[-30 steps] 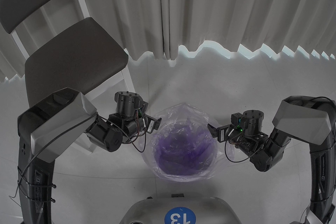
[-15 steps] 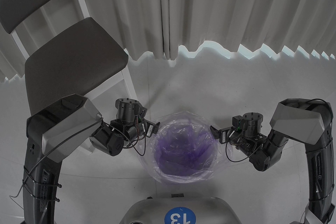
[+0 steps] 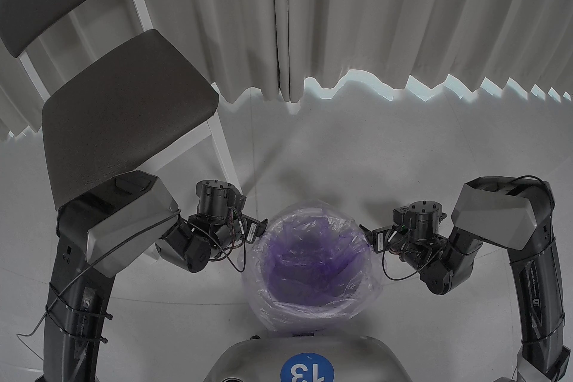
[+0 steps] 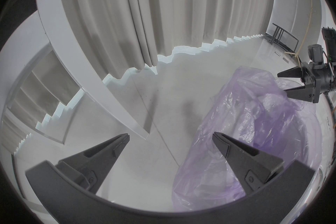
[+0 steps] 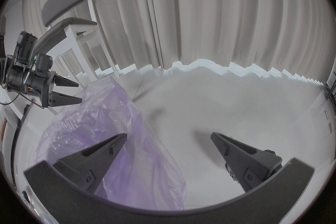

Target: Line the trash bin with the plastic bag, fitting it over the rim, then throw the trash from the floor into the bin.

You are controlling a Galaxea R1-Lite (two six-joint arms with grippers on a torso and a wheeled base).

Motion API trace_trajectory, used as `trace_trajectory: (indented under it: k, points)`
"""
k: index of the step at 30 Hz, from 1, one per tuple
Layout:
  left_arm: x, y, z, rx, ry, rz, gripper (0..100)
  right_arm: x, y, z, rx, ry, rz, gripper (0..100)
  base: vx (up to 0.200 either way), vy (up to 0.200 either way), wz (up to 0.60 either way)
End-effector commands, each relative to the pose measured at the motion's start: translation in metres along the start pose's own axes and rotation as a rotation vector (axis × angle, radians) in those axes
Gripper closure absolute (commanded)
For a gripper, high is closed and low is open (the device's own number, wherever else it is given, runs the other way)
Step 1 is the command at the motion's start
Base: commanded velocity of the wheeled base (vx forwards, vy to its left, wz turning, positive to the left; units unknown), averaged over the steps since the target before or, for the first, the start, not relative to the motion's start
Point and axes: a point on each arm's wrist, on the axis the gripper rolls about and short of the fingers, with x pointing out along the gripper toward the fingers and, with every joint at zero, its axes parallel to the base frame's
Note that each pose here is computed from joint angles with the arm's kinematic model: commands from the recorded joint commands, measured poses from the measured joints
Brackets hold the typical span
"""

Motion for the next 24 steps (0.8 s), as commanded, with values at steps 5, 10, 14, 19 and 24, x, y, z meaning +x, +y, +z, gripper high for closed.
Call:
trace_trajectory:
  k: [5,10,14,19,24]
  points:
    - [0.009,-0.003,-0.010,-0.001,0.016,-0.003,0,0.006,0.001,-0.014,-0.004,0.029,0.002,0,0.000,0.000,0.00]
    - [0.008,0.000,-0.003,-0.025,-0.011,0.014,0,0.006,-0.001,-0.013,-0.001,0.026,0.000,0,0.000,0.000,0.00]
    - [-0.006,0.016,0.020,-0.064,-0.073,0.043,0,-0.005,-0.007,0.009,0.009,-0.016,-0.015,0,0.000,0.000,0.00]
    - [-0.037,0.029,0.048,-0.151,-0.163,0.057,0,-0.039,-0.009,0.050,0.017,-0.080,-0.011,0,0.000,0.000,0.00]
    - [-0.075,0.030,0.054,-0.170,-0.162,0.040,0,-0.061,-0.009,0.057,0.012,-0.073,-0.007,0,0.000,0.000,0.00]
